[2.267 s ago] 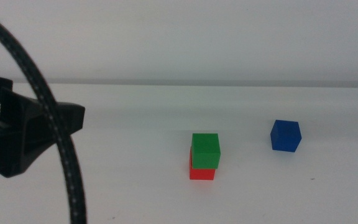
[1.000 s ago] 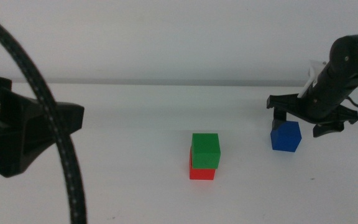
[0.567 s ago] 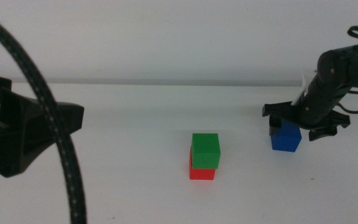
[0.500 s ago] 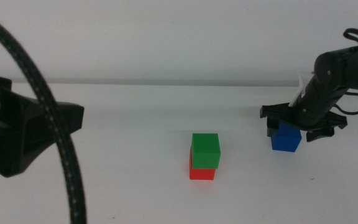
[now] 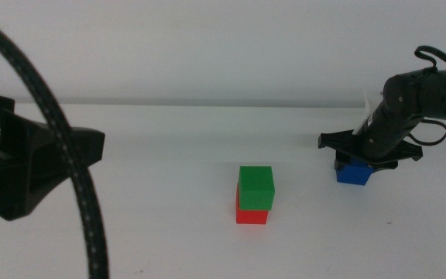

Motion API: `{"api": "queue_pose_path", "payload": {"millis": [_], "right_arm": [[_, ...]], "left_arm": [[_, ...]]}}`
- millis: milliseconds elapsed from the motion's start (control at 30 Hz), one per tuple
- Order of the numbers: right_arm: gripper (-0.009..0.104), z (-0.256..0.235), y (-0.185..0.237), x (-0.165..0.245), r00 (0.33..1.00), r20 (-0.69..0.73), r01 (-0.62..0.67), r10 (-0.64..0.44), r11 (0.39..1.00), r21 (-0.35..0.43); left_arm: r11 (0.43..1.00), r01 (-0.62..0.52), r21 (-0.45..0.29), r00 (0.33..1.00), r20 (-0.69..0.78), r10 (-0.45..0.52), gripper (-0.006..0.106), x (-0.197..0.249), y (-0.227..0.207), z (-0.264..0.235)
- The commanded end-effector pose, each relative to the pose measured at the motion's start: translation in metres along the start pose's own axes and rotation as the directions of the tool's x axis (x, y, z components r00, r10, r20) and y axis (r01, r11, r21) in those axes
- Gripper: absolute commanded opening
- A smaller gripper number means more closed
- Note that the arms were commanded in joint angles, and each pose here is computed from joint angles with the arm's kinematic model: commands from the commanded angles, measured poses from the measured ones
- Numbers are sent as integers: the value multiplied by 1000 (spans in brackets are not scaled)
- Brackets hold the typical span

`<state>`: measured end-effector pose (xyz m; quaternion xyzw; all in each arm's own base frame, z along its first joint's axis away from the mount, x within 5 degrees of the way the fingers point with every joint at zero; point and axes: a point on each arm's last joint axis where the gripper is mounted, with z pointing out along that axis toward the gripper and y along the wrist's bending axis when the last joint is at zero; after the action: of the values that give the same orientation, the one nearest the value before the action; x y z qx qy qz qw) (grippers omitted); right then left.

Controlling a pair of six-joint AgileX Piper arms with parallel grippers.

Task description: Stack red cubes first, then green, then blue cubes in a specific spot.

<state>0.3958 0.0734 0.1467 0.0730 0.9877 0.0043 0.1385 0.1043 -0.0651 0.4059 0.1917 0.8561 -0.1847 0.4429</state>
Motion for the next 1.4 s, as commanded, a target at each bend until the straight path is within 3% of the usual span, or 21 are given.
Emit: {"api": "queue_pose_path", "payload": {"millis": [0, 233, 400, 500, 767, 967, 1167, 1367], "right_arm": [[10, -9, 4, -4, 999, 24, 33, -34, 999, 9], [13, -118, 56, 4, 992, 105, 69, -73, 997, 45], [13, -155, 106, 30, 989, 140, 35, -41, 998, 46], [13, -163, 135, 46, 987, 154, 39, -39, 999, 2], [13, -169, 172, 75, 989, 147, 24, -23, 1000, -8], [13, -169, 178, 82, 990, 141, 3, -1, 1000, -13], [13, -156, 178, 88, 997, 75, -1, -2, 999, 43], [13, -154, 180, 88, 997, 70, 32, -34, 999, 28]], "left_arm": [[1000, 3, -4, 1000, 16, -3, 94, -1, 1, 0], [1000, 2, -6, 1000, 16, -1, 94, -1, 1, 0], [1000, 2, -6, 1000, 16, -1, 94, -1, 1, 0], [1000, 2, -6, 1000, 16, -1, 94, -1, 1, 0], [1000, 2, -6, 1000, 16, -1, 94, -1, 1, 0], [1000, 2, -6, 1000, 16, -1, 94, -1, 1, 0], [1000, 2, -6, 1000, 16, -1, 94, -1, 1, 0], [1000, 2, -6, 1000, 16, -1, 94, -1, 1, 0]]}}
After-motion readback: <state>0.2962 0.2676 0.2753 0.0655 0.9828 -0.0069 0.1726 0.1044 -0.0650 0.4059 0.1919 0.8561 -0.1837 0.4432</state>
